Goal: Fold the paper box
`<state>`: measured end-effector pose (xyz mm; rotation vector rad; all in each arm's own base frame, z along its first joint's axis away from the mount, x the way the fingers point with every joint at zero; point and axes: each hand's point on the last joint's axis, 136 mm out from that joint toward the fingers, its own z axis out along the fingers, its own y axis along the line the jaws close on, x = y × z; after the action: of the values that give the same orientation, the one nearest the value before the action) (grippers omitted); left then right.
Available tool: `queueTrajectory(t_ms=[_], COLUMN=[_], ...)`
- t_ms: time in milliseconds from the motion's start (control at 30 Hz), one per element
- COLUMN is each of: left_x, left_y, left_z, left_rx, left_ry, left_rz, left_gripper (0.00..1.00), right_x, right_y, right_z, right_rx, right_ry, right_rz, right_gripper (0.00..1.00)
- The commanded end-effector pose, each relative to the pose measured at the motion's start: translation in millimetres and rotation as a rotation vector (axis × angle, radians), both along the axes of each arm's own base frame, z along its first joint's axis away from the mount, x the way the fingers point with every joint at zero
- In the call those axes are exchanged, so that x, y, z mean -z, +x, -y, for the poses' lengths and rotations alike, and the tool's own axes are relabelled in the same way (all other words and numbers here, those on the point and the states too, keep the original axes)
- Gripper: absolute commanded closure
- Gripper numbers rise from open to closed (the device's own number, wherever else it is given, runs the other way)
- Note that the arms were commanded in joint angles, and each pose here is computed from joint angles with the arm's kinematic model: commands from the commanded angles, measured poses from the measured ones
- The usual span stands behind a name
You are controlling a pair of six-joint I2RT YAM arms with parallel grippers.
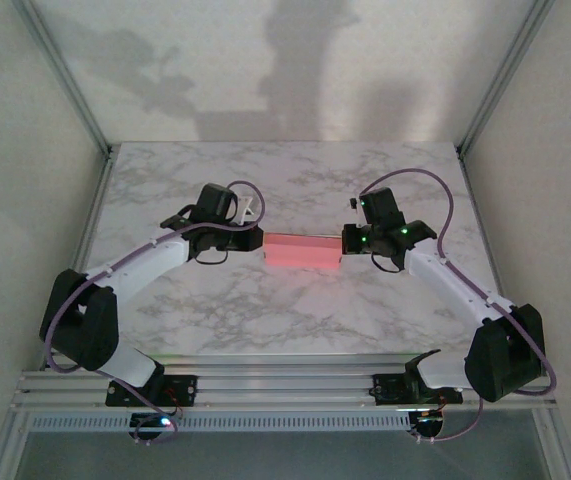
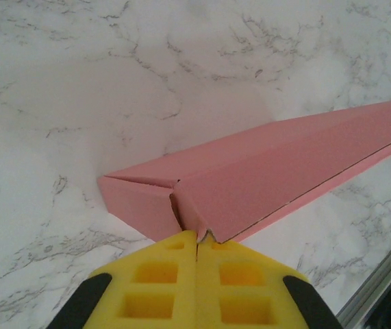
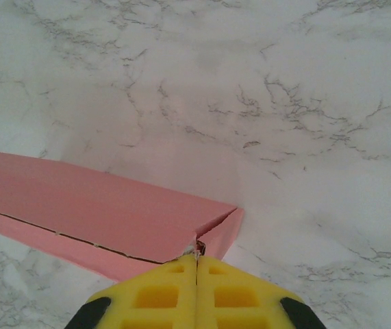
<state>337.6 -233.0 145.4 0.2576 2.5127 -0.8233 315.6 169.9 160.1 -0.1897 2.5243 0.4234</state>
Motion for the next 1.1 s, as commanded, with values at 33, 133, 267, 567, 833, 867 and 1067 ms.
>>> queueTrajectory(t_ms=[33,133,267,567,833,867,1067], left_x=[37,38,38,36,37,38,40], left_y=[-15,-16,-16,-16,-16,-16,-19], left_z=[-22,-22,-20,-13,-10,-10,-7], left_rx=[-0.041,-0.043,-0.04,-0.03,-0.028,-0.026,-0.022], left_ry=[0.149,0.156,0.153,0.149,0.15,0.15,0.155], left_rz=[-0.116,-0.118,-0.117,-0.116,-0.118,-0.119,-0.122], left_gripper=[0.96,0.97,0.97,0.97,0.97,0.97,0.97], right_x=[7,12,13,2,0,0,-5], right_y=[-14,-16,-15,-14,-15,-15,-12], right_z=[3,5,10,-12,-15,-16,-17], right_rx=[0.007,0.018,0.046,0.042,0.082,0.087,0.118], right_ry=[-0.004,-0.02,-0.034,0.097,0.135,0.142,0.139], right_rz=[-0.055,-0.068,-0.076,-0.098,-0.124,-0.128,-0.14], right_gripper=[0.93,0.93,0.93,0.95,0.97,0.97,0.97])
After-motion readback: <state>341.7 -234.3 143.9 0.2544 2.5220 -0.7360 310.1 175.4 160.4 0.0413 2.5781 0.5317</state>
